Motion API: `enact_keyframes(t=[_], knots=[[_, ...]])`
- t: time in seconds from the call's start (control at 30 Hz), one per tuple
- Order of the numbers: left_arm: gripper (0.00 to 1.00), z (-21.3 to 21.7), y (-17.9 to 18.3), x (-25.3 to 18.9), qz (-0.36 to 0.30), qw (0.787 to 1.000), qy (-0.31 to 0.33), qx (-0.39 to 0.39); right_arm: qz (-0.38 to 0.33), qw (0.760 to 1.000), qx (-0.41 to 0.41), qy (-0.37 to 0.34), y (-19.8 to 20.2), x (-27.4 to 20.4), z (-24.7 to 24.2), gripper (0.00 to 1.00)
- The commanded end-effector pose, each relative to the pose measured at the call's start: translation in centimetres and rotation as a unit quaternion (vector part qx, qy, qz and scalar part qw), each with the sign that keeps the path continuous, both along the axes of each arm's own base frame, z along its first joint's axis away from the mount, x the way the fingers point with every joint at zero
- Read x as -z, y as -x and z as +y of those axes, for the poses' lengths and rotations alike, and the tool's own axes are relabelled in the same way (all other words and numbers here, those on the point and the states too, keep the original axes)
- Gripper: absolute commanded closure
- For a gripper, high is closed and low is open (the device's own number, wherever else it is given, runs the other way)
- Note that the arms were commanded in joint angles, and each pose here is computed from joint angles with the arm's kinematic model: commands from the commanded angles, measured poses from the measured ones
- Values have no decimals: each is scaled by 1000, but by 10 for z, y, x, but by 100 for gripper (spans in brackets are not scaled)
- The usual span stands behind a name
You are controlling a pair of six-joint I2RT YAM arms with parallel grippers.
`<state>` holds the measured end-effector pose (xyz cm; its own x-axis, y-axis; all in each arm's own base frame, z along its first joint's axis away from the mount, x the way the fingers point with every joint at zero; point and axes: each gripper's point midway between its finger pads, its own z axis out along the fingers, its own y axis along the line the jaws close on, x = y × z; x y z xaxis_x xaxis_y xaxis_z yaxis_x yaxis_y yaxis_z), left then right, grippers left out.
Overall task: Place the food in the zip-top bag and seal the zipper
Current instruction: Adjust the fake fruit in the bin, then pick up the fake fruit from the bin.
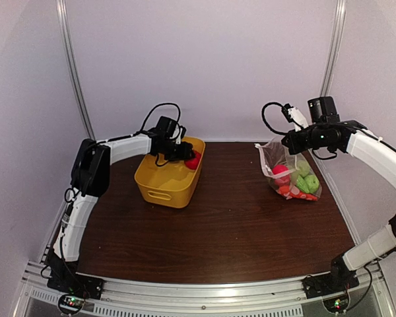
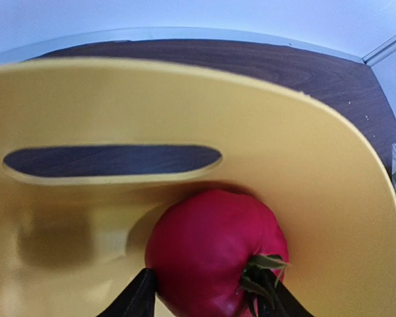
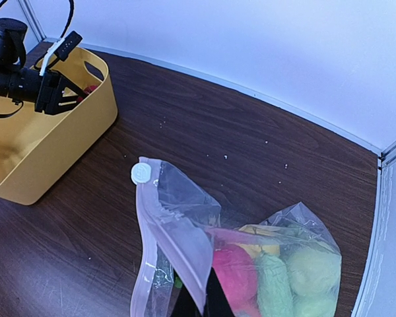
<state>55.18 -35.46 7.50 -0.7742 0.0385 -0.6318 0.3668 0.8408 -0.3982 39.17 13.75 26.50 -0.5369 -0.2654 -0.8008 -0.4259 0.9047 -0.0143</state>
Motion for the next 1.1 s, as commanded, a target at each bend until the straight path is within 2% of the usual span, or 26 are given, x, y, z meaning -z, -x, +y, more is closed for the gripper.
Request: enact_keyframes(t=[0.0, 0.27, 0.43, 0.47, 0.53, 0.6, 0.67, 0.8, 1.07], knots=[[49, 11, 5, -42, -34, 999, 4, -5, -10, 1000, -4, -11, 3, -7, 4, 100], [51, 41, 39, -102, -74, 997, 1, -25, -12, 1000, -9, -16, 5, -7, 5, 100], [52, 31, 71, -144, -107, 994, 34, 2, -14, 1000, -13, -21, 7, -9, 7, 100], [51, 30, 75, -148, -111, 993, 33, 0, -14, 1000, -14, -22, 8, -9, 7, 100], [42, 28, 78, -152, -109, 994, 30, -5, -14, 1000, -16, -24, 9, -9, 8, 100], [25, 30, 69, -148, -107, 994, 13, -17, -14, 999, -17, -25, 9, -9, 8, 100], [18, 29, 53, -137, -104, 994, -25, -22, -14, 999, -18, -26, 10, -9, 9, 100], [14, 24, 31, -88, -69, 994, -81, -16, -12, 999, -23, -28, 11, -10, 10, 100], [10, 17, 14, -28, -43, 994, -94, -18, -12, 999, -21, -22, 14, -10, 8, 100]])
